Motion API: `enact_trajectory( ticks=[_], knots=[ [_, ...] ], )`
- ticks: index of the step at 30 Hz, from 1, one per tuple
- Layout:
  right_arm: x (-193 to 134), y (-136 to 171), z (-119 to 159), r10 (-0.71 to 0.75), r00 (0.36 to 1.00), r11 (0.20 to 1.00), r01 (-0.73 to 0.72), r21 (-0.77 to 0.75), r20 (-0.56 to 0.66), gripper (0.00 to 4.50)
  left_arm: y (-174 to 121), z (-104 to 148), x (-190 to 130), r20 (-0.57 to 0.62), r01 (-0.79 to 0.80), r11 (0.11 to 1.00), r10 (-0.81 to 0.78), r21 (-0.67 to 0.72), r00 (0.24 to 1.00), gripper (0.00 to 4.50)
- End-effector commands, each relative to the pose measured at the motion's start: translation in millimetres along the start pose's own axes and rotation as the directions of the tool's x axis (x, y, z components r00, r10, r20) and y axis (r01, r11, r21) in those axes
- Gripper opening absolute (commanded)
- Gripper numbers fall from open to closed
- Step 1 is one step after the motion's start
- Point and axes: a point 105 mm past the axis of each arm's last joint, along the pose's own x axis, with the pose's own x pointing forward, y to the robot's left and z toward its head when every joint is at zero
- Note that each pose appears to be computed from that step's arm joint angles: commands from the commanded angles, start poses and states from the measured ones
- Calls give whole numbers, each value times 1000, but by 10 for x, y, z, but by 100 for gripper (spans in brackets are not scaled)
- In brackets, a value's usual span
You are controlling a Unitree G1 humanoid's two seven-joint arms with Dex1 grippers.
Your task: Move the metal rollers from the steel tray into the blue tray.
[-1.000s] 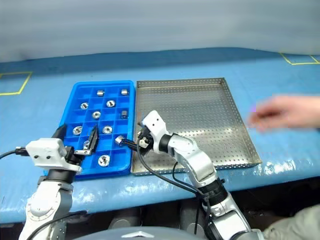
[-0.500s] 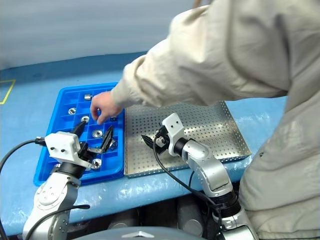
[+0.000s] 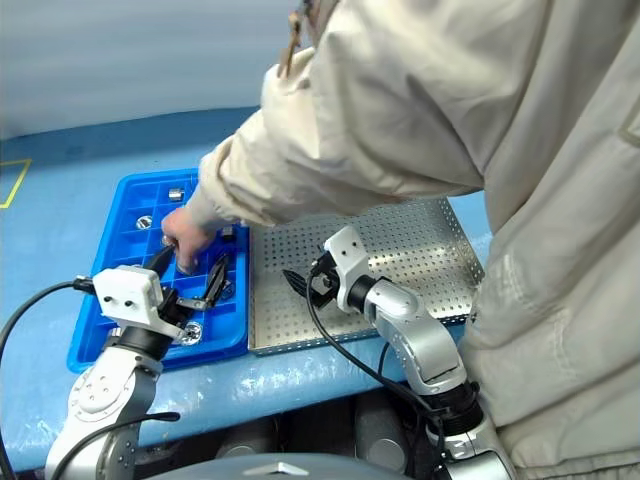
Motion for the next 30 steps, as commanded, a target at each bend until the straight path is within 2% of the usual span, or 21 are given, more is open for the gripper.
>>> enact_trajectory(
  ticks=[1, 22, 30],
  knots=[
    [-11, 41, 93, 13, 999, 1000, -12, -12, 34, 447, -38, 90, -12, 35, 14, 1000, -14, -4, 999, 450],
    [0, 27, 147, 12, 999, 999, -11, -34, 41, 447, -48, 47, 1, 26, 14, 1000, -14, -7, 1000, 450],
    [137, -247, 236, -172, 982, 983, 176, -48, 75, 447, -51, 36, 63, 28, 25, 1000, -24, -7, 999, 450]
  ],
)
